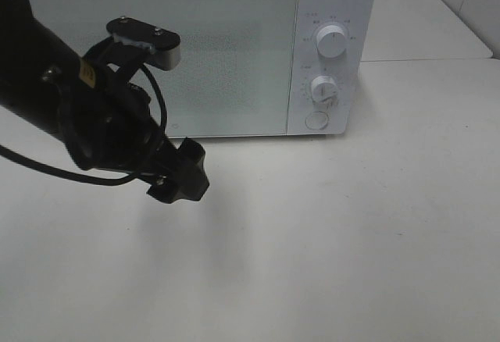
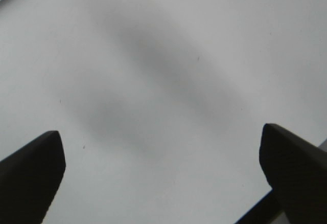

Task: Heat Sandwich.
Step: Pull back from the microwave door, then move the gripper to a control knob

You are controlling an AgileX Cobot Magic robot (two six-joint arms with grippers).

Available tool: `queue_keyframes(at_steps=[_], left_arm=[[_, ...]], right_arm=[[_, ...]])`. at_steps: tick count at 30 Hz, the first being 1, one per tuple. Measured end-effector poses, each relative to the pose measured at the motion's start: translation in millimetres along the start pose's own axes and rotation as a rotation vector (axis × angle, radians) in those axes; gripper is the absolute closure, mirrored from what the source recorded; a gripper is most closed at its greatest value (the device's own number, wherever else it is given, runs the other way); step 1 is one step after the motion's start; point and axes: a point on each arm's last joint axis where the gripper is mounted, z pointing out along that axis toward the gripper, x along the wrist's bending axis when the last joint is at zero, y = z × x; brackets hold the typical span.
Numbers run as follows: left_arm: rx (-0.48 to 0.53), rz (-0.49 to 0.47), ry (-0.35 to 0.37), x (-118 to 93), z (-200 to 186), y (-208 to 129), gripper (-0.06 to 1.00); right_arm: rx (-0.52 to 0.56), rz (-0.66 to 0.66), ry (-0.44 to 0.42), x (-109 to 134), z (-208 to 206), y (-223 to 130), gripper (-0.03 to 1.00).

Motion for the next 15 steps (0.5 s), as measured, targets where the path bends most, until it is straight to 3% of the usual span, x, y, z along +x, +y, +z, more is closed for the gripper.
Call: queue_keyframes(at_steps=[4, 8, 9, 13, 15], left_arm=[[0.054, -0.037, 0.018, 3, -10, -6, -0.03], [0.113, -0.129, 0.049, 20, -20, -13, -0.03], [0.141, -0.185, 0.069, 34, -26, -18, -0.03], [0.179, -0.260, 0.094, 54, -36, -25, -0.03], [0.208, -0.346, 0.124, 78, -48, -35, -0.03]], right_arm=[[0.000, 0.000, 0.000, 0, 0, 0, 0.21], [0.000, 0.000, 0.000, 0, 0, 0, 0.21], [0.000, 0.000, 0.000, 0, 0, 0, 0.21], [0.000, 0.000, 0.000, 0, 0, 0, 0.21], [0.000, 0.000, 0.000, 0, 0, 0, 0.21]])
